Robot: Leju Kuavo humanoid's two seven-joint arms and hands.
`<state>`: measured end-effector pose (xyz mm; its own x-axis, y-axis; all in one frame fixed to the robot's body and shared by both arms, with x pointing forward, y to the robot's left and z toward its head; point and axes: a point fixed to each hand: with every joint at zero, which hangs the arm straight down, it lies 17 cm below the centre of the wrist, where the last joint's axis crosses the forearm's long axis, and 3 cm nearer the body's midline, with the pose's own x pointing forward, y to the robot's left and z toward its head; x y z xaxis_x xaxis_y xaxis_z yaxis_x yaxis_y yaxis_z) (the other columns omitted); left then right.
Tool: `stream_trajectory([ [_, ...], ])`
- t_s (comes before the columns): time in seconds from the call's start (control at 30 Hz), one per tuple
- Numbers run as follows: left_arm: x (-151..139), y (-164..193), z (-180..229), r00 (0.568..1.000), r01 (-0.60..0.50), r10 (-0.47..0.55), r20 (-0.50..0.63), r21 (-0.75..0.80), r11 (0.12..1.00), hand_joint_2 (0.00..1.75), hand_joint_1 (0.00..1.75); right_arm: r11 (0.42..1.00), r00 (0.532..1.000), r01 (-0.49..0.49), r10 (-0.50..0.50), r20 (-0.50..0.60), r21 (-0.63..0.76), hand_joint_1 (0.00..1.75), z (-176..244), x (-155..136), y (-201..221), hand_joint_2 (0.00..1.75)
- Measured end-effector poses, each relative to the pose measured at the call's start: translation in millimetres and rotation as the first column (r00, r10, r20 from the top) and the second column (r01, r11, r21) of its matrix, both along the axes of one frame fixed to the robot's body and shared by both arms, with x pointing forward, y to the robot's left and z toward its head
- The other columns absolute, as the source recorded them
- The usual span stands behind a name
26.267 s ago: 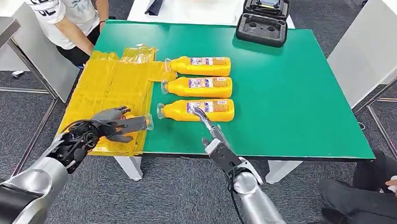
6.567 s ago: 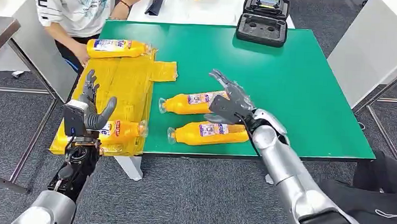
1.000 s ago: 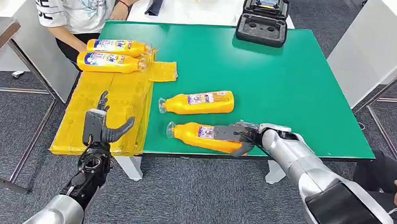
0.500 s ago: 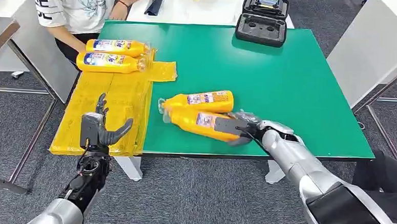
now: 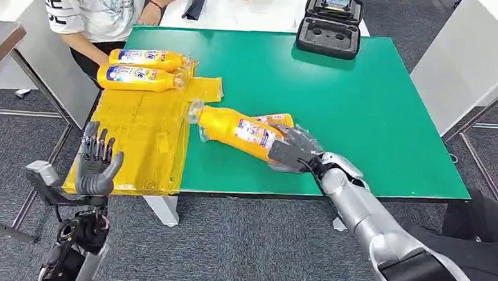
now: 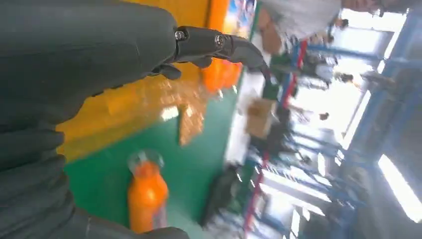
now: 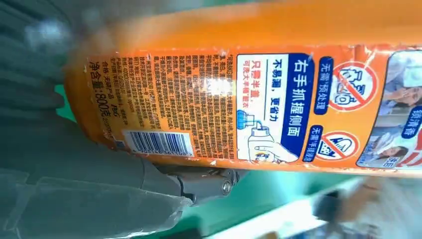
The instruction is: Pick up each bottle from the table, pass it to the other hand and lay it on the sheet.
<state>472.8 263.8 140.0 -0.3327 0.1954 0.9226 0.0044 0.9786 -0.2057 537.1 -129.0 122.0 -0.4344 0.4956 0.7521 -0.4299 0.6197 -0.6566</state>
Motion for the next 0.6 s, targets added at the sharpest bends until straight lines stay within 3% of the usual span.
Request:
stream_trajectory([
  [0.33, -4.4, -32.6, 9.3, 0.991, 0.137, -0.137, 0.014, -0.060, 0.989, 1.75, 0.00, 0.969, 0.981, -0.195, 0.191, 0.043, 0.151, 1.71, 0.5, -57.7, 64.8, 1.75],
  [0.6, -11.0, -99.5, 15.4, 0.971, 0.232, -0.234, 0.041, 0.048, 0.972, 1.75, 0.00, 0.930, 0.968, -0.245, 0.248, 0.023, 0.275, 1.73, 6.7, -82.8, 105.4, 1.75],
])
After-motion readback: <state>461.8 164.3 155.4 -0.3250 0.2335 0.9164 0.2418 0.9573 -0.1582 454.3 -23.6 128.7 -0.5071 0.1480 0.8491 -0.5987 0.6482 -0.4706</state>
